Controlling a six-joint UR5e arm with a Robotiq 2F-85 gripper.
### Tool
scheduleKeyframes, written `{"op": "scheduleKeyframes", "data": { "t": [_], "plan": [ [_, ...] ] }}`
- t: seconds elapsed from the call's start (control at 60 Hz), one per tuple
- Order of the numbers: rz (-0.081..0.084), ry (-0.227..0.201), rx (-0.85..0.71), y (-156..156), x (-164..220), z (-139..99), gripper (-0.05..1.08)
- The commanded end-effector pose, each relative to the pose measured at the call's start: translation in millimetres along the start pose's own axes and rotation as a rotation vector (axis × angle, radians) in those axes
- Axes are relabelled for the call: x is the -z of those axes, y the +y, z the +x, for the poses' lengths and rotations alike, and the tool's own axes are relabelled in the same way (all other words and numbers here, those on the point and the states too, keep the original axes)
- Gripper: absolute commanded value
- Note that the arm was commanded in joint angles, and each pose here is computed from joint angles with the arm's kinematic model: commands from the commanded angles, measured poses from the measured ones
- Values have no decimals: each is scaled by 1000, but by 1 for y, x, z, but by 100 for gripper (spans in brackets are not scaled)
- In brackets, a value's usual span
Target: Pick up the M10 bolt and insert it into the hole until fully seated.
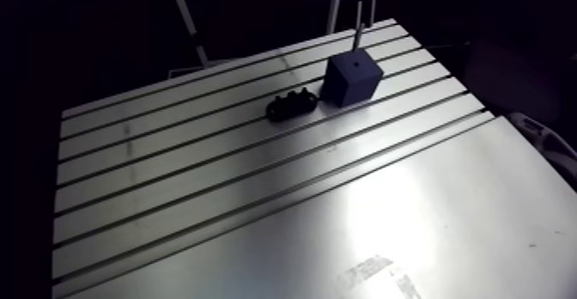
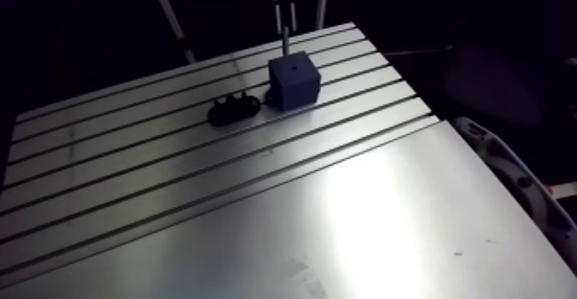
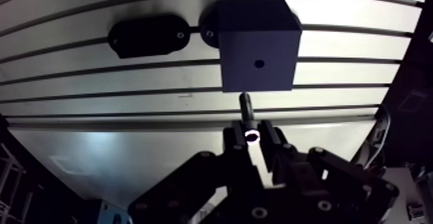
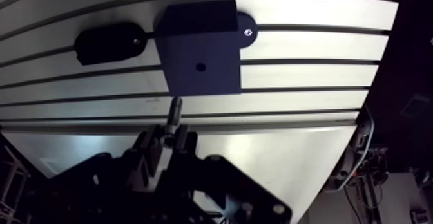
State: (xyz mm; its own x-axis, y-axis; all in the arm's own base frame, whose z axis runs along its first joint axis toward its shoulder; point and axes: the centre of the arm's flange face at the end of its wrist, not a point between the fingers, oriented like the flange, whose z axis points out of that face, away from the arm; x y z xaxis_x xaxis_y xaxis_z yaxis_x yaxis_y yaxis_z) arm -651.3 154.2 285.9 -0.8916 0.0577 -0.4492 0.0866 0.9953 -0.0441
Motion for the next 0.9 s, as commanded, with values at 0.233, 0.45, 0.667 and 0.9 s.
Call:
{"op": "scheduleKeyframes", "data": {
  "t": [0.233, 0.45, 0.667, 0.9],
  "plan": [
    [0, -10, -11, 10, -4, 9, 108],
    [-1, -10, -16, 14, -4, 8, 108],
    [-9, -13, -21, 16, -8, 11, 108],
    [-8, -17, -20, 16, -11, 12, 108]
  ]
}}
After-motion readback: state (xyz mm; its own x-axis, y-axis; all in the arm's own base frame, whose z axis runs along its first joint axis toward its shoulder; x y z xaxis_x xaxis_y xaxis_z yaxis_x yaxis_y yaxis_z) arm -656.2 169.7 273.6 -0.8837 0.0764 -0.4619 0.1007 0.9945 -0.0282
